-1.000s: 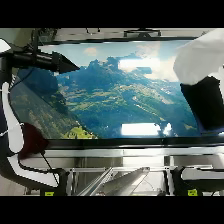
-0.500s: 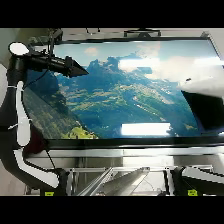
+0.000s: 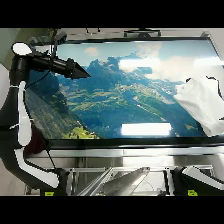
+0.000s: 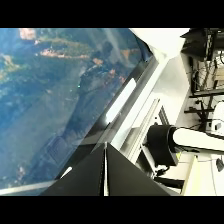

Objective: Fold the shirts.

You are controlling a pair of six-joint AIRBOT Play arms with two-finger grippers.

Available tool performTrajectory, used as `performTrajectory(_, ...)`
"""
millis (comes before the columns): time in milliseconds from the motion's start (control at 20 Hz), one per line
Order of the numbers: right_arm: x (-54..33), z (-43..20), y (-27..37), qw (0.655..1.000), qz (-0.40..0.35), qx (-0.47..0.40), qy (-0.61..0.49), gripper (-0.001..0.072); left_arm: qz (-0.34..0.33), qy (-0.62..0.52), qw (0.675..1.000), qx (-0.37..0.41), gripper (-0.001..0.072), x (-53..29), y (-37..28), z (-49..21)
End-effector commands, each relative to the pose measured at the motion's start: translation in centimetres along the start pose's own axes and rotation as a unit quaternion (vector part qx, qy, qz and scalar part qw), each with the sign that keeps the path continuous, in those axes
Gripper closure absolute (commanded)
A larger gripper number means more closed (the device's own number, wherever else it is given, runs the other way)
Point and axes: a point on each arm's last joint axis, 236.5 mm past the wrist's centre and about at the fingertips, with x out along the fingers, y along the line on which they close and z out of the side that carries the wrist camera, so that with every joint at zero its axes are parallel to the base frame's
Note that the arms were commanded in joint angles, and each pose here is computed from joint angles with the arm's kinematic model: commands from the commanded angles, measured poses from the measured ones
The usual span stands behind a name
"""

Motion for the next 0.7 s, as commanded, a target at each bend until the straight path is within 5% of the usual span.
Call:
performTrajectory(0, 0.3, -1.1, -1.7, 0.999, -0.023, 0.014, 0.021, 0.0009, 0.0, 0.002, 1.0, -0.002, 0.0702, 0.0, 0.0, -0.1)
performTrajectory(100, -0.5, -0.7, 0.2, 1.0, 0.01, 0.01, 0.013, 0.001, 0.0, 0.001, 1.0, -0.002, 0.0702, 0.0, 0.0, 0.0)
performTrajectory(400, -8.9, -3.8, 15.0, 0.96, 0.262, -0.092, 0.026, 0.0012, 0.012, -0.021, 1.0, 0.007, 0.0703, -1.9, -0.4, 1.0)
performTrajectory(550, -9.4, -8.3, 18.9, 0.937, 0.268, -0.225, 0.017, 0.0045, 0.036, -0.069, 0.997, 0.028, 0.0703, -5.2, -2.0, 2.0)
performTrajectory(600, -8.8, -10.5, 19.9, 0.926, 0.256, -0.276, 0.025, 0.0295, 0.042, -0.084, 0.995, 0.031, 0.0703, -5.9, -2.4, 1.8)
performTrajectory(650, -8.1, -12.7, 20.6, 0.911, 0.242, -0.333, 0.028, 0.0675, 0.045, -0.093, 0.994, 0.026, 0.0703, -6.2, -2.7, 1.0)
